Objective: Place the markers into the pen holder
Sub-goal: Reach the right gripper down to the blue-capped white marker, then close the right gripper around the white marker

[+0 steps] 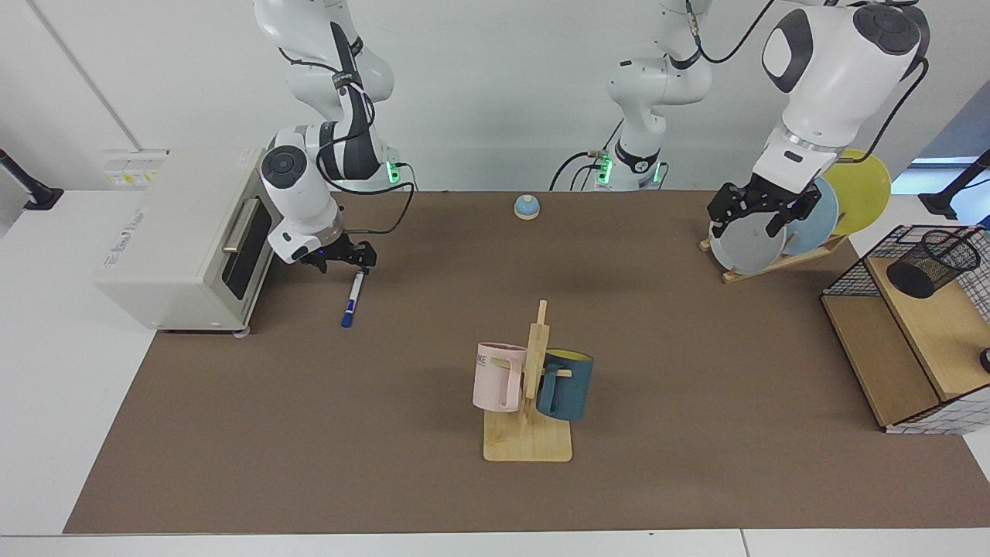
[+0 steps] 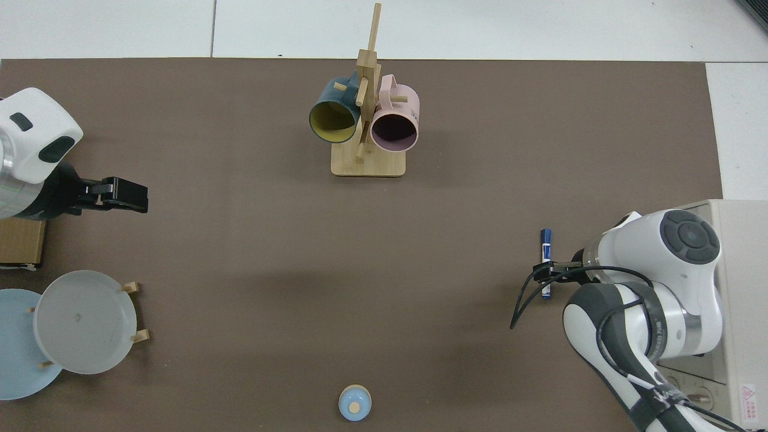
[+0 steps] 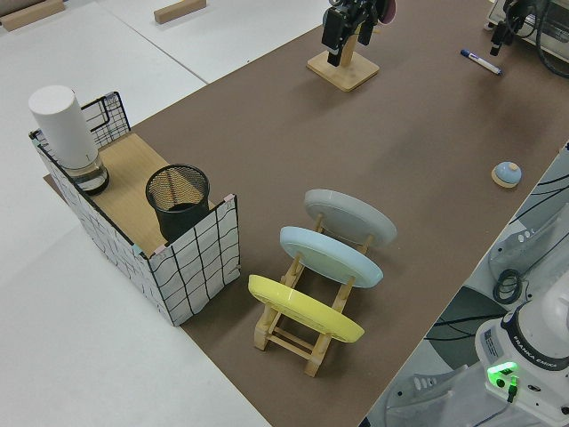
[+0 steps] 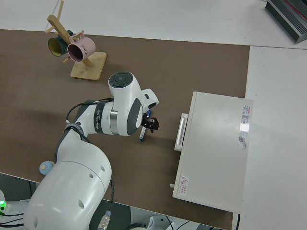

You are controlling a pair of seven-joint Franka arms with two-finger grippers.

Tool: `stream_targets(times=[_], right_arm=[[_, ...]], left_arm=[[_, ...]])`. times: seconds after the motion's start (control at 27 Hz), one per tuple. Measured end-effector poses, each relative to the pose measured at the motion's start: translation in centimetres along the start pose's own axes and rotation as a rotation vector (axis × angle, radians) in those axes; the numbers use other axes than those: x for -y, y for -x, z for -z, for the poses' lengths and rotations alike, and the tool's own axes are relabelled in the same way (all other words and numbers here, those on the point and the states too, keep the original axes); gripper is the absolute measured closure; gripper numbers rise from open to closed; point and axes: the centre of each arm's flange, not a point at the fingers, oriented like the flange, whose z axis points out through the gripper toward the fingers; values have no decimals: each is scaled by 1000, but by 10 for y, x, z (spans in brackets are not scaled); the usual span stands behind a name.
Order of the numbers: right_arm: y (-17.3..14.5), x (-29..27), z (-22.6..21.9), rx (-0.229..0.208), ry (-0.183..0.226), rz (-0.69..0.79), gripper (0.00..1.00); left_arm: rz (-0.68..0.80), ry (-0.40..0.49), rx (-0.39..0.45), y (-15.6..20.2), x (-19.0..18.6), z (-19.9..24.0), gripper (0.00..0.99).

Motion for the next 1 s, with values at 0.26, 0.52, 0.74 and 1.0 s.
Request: stream_targets(times=[0.26, 0.52, 0.74, 1.0], right_arm=[[-11, -1, -15, -41, -9, -6, 0], [-33, -4, -31, -108, -23, -17, 0], [-44, -4, -42, -119, -27, -20, 0], [-45, -5, -43, -118, -27, -22, 0]], left_arm=[[-5, 0, -3, 0, -3, 1, 0], [-9, 1, -4, 0, -5, 1, 0], [-9, 1, -4, 0, -5, 1, 0], [-9, 1, -4, 0, -5, 1, 0]])
